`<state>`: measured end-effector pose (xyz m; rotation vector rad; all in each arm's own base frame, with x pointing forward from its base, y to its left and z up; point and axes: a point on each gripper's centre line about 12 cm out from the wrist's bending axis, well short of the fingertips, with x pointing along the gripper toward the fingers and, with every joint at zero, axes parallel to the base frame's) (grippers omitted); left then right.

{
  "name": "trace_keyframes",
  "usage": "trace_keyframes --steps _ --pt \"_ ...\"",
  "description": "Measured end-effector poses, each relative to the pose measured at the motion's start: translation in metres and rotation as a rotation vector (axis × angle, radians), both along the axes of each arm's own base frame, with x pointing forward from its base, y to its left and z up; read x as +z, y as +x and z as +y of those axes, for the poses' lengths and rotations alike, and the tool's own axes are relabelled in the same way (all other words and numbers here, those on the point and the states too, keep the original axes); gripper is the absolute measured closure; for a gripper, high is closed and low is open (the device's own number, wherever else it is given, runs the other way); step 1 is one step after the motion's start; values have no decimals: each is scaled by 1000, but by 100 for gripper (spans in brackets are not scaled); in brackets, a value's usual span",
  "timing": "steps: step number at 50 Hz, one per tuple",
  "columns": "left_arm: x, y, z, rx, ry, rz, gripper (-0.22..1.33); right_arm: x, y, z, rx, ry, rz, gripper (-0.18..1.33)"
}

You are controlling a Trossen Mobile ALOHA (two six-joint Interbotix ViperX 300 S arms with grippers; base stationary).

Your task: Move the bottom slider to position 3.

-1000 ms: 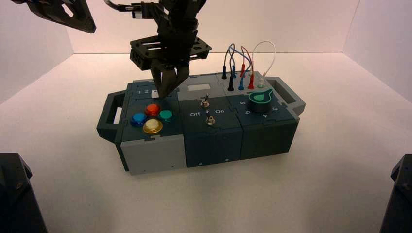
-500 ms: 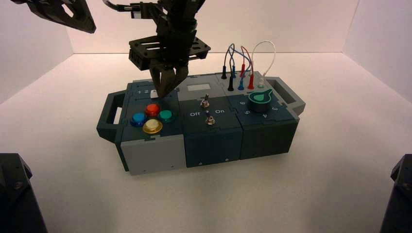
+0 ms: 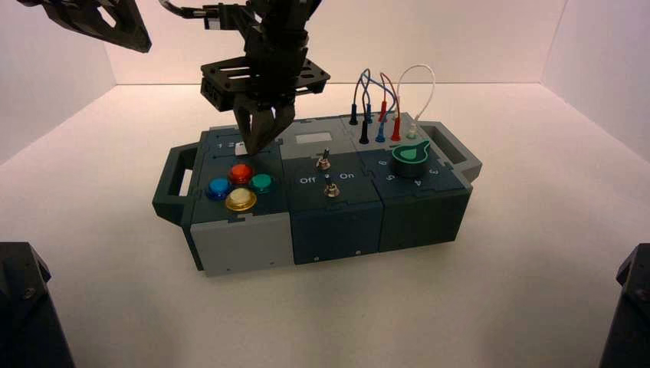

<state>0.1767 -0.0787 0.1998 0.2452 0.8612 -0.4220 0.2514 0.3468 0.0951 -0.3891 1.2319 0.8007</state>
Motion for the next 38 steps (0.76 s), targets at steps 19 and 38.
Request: trace_keyframes --steps 19,38 --pt "0 0 0 1 3 -1 128 18 15 -13 -27 12 -34 130" --pt "-6 2 -1 -1 13 21 127 38 8 -30 -15 27 -88 130"
